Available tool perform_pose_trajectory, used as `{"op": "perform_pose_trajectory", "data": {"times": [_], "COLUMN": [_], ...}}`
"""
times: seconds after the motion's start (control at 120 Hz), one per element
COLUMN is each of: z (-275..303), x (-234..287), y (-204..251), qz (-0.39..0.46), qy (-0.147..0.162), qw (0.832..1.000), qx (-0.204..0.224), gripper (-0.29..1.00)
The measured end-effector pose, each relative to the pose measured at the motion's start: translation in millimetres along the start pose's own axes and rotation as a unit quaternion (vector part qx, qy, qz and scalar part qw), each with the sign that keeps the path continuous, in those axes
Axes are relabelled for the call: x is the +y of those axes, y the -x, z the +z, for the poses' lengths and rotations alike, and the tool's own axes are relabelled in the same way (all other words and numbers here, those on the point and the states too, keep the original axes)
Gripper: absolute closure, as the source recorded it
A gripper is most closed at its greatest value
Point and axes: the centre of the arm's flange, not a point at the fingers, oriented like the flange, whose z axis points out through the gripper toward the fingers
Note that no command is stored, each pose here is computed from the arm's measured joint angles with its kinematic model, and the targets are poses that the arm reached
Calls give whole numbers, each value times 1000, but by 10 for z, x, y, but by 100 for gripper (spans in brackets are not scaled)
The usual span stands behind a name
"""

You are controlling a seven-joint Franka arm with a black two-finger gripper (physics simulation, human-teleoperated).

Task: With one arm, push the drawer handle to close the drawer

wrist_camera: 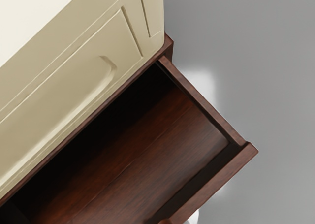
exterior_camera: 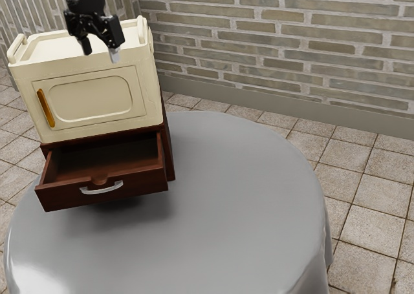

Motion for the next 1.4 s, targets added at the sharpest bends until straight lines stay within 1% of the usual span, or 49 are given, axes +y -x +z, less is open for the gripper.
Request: {"op": "perform_pose_trajectory", "data": {"times": [0.117,0.192,0.283,0.342,0.4,0.458,0.542,0.608,0.708,0.8,0.85,0.942,1.075,1.275,1.4], "z": [30,203,579,788,1033,1290,1637,1817,1958,2270,2389,2531,2664,2788,2818], "x": [0,21,103,229,313,357,407,441,476,501,541,568,554,536,511], "y": [-8,126,602,933,1167,1274,1377,1499,1705,1853,1862,1781,1663,1570,1538], "qz": [-2,-4,-7,-16,-34,-60,-111,-150,-204,-250,-267,-299,-345,-397,-418], "qy": [0,1,-1,-1,4,14,42,53,57,54,43,32,30,31,25], "qw": [1000,1000,998,997,996,995,989,984,976,965,962,953,938,917,908], "qx": [-2,-27,-58,-69,-77,-82,-92,-84,-61,-51,-40,-23,-6,0,3], "gripper": [0,0,0,0,5,15,29,40,56,66,69,73,76,78,78]}}
